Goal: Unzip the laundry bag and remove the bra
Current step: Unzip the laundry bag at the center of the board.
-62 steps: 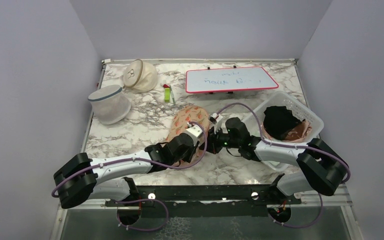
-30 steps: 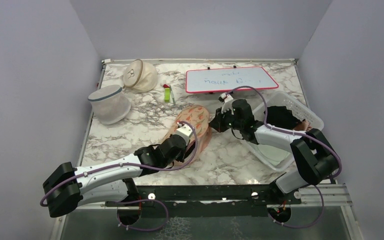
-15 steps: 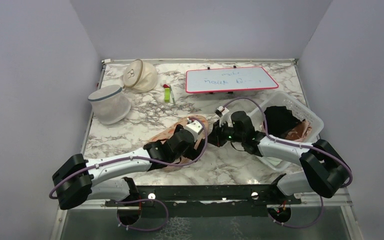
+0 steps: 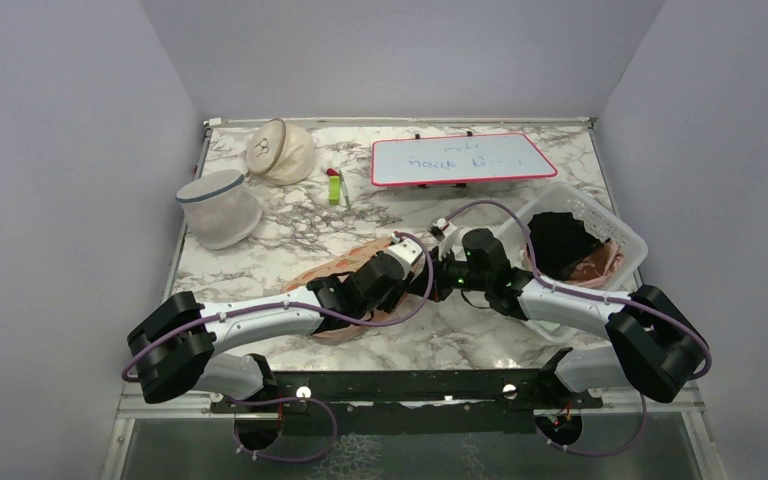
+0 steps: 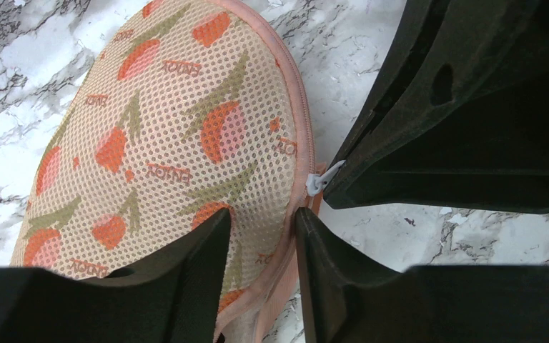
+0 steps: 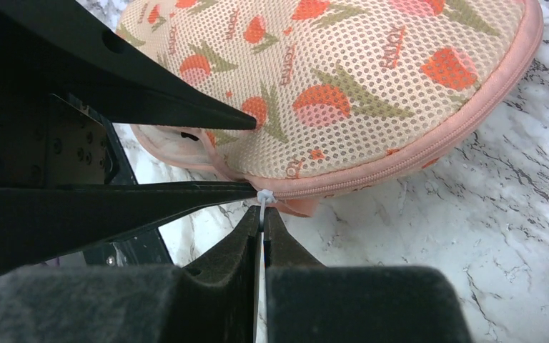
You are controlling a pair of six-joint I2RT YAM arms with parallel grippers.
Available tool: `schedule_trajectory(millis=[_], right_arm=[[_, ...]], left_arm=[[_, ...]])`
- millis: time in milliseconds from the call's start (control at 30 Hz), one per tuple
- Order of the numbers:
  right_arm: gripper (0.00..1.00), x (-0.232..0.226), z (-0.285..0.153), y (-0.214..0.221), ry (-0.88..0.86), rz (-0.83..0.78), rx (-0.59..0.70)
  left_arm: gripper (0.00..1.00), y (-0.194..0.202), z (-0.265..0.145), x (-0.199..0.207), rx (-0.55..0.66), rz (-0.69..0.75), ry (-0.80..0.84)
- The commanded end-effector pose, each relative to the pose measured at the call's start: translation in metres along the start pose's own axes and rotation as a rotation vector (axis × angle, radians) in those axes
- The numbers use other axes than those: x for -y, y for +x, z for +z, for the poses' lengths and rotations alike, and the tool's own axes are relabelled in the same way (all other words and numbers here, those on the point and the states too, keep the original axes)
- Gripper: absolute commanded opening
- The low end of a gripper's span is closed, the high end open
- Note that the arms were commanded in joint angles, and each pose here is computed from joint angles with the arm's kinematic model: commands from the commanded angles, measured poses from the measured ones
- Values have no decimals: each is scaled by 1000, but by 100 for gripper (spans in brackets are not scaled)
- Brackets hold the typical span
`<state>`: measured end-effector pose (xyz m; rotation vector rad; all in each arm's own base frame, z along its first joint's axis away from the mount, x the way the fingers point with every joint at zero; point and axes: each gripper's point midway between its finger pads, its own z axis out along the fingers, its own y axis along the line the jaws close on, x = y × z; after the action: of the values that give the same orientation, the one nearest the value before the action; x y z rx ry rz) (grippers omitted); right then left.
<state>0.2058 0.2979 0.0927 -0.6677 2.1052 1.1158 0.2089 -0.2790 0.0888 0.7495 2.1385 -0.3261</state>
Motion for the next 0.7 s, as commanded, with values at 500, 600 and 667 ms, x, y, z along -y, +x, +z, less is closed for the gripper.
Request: schedule_trajectory(millis=[500,600,667], right_arm=[[1,-1,-4,-26,51,-16,77],[1,17,-7,-27,146,-33,89],[1,30,-9,-27,211,-53,75]], left_arm=[[0,-2,-8,-2,2,28,5],[0,2,-15,-6,18,27,9],[0,5,-21,-10,21,20,1]])
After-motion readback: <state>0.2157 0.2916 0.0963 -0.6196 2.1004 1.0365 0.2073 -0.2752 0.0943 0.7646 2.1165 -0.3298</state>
